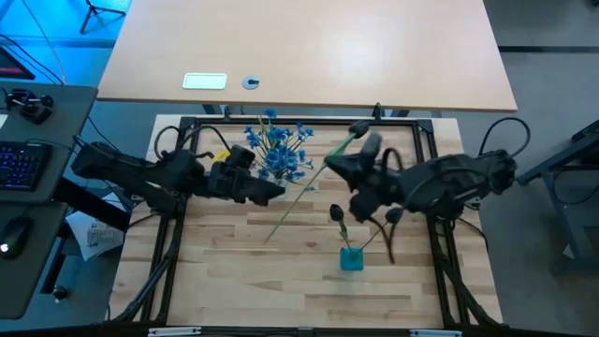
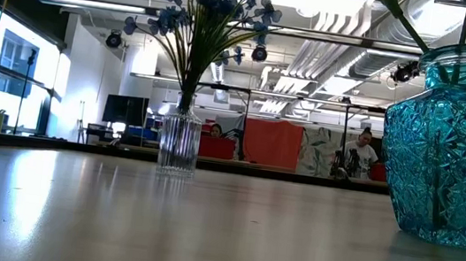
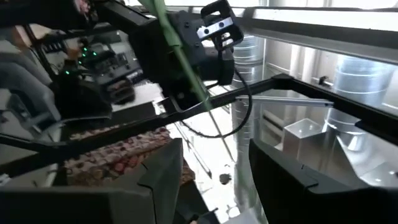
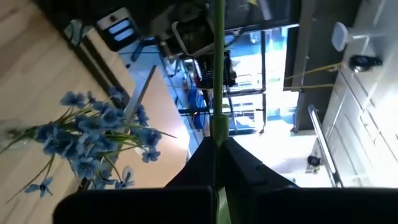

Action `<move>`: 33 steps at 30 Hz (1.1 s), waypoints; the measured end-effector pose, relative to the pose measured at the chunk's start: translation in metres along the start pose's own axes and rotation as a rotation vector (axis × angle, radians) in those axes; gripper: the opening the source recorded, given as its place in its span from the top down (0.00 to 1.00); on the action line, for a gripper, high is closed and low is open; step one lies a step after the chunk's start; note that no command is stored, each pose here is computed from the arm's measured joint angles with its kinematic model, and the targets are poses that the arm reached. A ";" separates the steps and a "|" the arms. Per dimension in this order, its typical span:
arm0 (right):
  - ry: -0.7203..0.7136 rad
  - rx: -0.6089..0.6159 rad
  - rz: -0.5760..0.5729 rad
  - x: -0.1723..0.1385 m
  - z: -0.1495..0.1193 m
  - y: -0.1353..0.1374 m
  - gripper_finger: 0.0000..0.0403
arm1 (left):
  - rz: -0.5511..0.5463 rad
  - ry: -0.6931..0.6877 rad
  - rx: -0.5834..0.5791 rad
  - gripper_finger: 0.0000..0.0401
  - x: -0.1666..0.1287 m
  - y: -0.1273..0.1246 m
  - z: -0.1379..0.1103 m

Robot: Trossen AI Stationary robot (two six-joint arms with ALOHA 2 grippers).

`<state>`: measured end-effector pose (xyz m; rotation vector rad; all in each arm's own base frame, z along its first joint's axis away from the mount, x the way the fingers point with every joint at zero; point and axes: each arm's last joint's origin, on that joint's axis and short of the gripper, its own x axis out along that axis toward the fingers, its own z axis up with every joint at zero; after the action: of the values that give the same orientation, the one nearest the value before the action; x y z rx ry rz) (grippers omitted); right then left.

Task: Sort flowers into vase by color
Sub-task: Put the dark blue flower into the blue vase

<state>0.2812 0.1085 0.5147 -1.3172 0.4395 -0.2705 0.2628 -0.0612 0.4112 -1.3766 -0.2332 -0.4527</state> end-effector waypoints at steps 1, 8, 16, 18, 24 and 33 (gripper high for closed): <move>0.000 -0.019 0.009 0.003 0.003 0.003 1.00 | 0.000 0.003 -0.010 0.57 0.002 0.001 -0.001; -0.008 -0.150 0.043 0.016 0.015 0.018 1.00 | 0.032 0.012 -0.071 0.57 0.019 0.014 -0.008; -0.019 -0.248 0.089 0.027 0.025 0.032 1.00 | 0.058 -0.011 -0.139 0.57 0.029 0.031 -0.010; -0.014 -0.252 0.103 0.029 0.024 0.034 1.00 | 0.044 -0.014 -0.140 0.57 0.030 0.032 -0.011; -0.019 -0.263 0.114 0.029 0.023 0.035 1.00 | 0.049 -0.014 -0.135 0.57 0.030 0.033 -0.011; -0.069 -0.239 0.134 0.029 0.025 0.036 1.00 | 0.091 -0.024 -0.086 0.76 0.030 0.037 -0.011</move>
<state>0.3163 0.1258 0.4799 -1.5182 0.5109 -0.0604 0.3047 -0.0728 0.3885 -1.4710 -0.1720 -0.3738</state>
